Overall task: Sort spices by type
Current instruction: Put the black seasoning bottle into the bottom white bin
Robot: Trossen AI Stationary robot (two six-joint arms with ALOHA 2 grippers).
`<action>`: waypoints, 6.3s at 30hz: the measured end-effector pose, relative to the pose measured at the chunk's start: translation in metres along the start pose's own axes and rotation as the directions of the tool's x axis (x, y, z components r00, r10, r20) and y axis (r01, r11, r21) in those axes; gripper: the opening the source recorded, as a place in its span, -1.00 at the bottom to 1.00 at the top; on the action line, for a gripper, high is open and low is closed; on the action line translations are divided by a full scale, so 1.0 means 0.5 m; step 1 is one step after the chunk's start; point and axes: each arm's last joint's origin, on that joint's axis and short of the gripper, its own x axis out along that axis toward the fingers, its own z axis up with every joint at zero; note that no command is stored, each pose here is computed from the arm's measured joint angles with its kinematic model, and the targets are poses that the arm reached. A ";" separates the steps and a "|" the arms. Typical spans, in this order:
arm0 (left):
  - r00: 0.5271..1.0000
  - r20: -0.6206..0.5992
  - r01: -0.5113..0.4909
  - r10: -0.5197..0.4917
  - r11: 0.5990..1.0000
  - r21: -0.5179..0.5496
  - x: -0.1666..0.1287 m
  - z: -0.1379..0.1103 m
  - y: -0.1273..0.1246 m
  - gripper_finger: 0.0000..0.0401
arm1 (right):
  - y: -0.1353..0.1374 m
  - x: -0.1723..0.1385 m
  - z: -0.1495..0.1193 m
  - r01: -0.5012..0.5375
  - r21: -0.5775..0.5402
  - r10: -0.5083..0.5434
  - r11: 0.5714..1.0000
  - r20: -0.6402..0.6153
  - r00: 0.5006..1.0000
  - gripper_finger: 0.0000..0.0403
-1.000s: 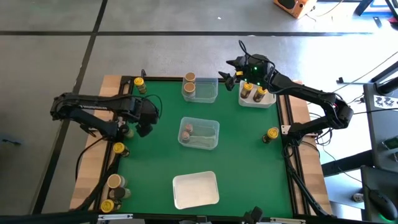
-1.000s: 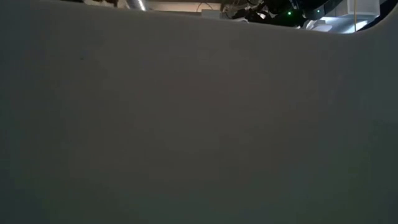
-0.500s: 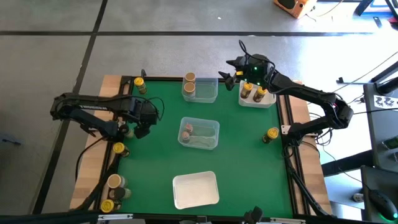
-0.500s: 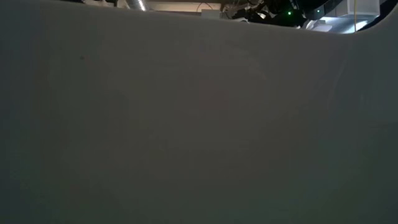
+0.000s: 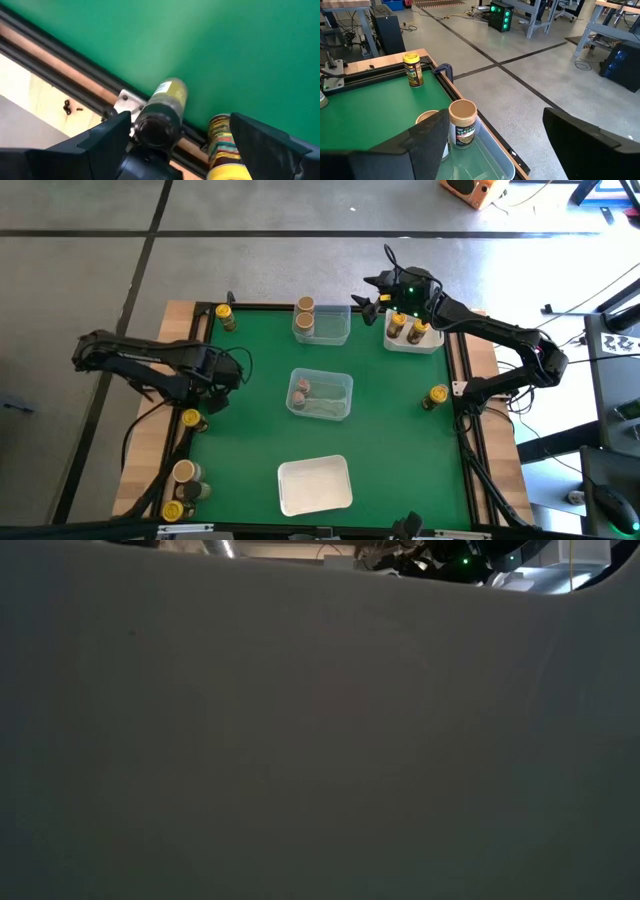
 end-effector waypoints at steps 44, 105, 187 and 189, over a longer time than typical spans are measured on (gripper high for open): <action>0.966 -0.227 -0.077 0.124 0.976 0.204 0.138 -0.009 0.016 0.43 | 0.000 0.000 0.000 0.000 -0.002 0.000 1.000 0.001 1.000 0.59; 0.782 0.616 0.091 -0.093 0.995 0.035 -0.050 0.166 -0.022 0.03 | 0.000 0.000 0.003 0.001 -0.001 -0.001 1.000 0.015 1.000 0.59; 0.174 0.978 -0.107 -0.118 0.985 0.138 0.060 0.202 0.016 0.32 | 0.133 0.057 -0.051 -0.379 -0.022 0.374 0.925 -0.108 0.921 0.58; 0.180 0.977 -0.108 -0.118 0.984 0.139 0.058 0.197 0.018 0.32 | 0.151 0.071 -0.072 -0.393 -0.043 0.382 0.918 -0.160 0.910 0.58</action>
